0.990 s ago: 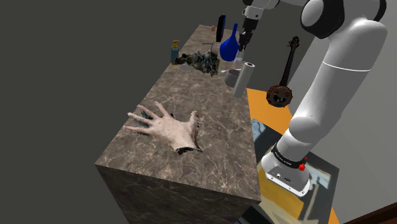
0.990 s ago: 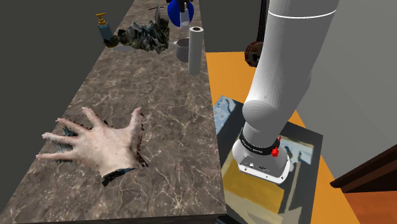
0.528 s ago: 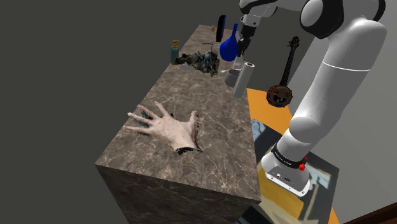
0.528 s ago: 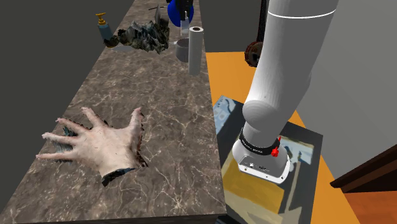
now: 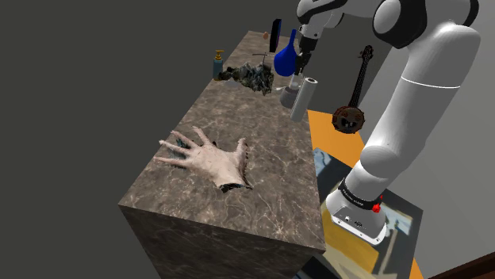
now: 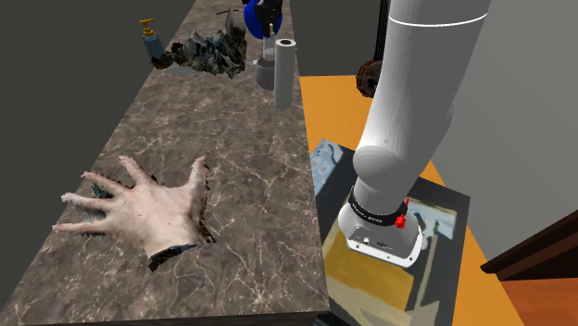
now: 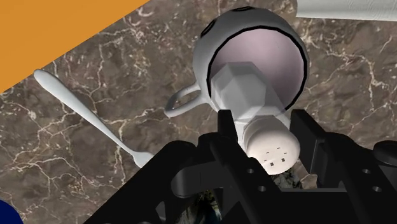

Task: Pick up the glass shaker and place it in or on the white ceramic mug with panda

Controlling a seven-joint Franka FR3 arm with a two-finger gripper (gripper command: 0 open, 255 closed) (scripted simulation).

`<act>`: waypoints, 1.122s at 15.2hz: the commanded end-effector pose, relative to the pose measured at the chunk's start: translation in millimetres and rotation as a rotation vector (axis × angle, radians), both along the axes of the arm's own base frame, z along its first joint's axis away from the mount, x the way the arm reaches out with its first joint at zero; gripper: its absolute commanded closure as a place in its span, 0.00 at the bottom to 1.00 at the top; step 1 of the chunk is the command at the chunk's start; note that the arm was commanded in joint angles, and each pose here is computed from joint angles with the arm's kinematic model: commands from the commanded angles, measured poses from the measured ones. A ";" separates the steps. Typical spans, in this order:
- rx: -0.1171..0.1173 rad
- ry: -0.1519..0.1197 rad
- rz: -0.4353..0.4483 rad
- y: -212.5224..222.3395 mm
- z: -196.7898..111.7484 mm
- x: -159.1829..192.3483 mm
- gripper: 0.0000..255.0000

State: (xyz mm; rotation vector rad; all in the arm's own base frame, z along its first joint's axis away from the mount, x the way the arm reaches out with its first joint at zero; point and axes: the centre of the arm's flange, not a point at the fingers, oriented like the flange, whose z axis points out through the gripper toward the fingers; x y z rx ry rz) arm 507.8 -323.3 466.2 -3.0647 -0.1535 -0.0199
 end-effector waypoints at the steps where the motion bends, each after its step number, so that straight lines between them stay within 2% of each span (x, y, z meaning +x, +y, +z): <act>1: 0.002 0.003 0.001 0.7 -1.7 0.2 1.00; 3: 0.002 0.003 0.001 0.7 -1.7 0.2 1.00; 4: 0.002 0.003 0.001 0.6 -1.8 -0.4 0.00; 9: 0.002 0.003 0.001 0.7 -1.7 0.2 0.00; 13: 0.002 0.003 0.001 -3.1 48.1 -0.1 0.00; 17: 0.002 0.003 0.001 -3.1 48.1 -0.1 0.00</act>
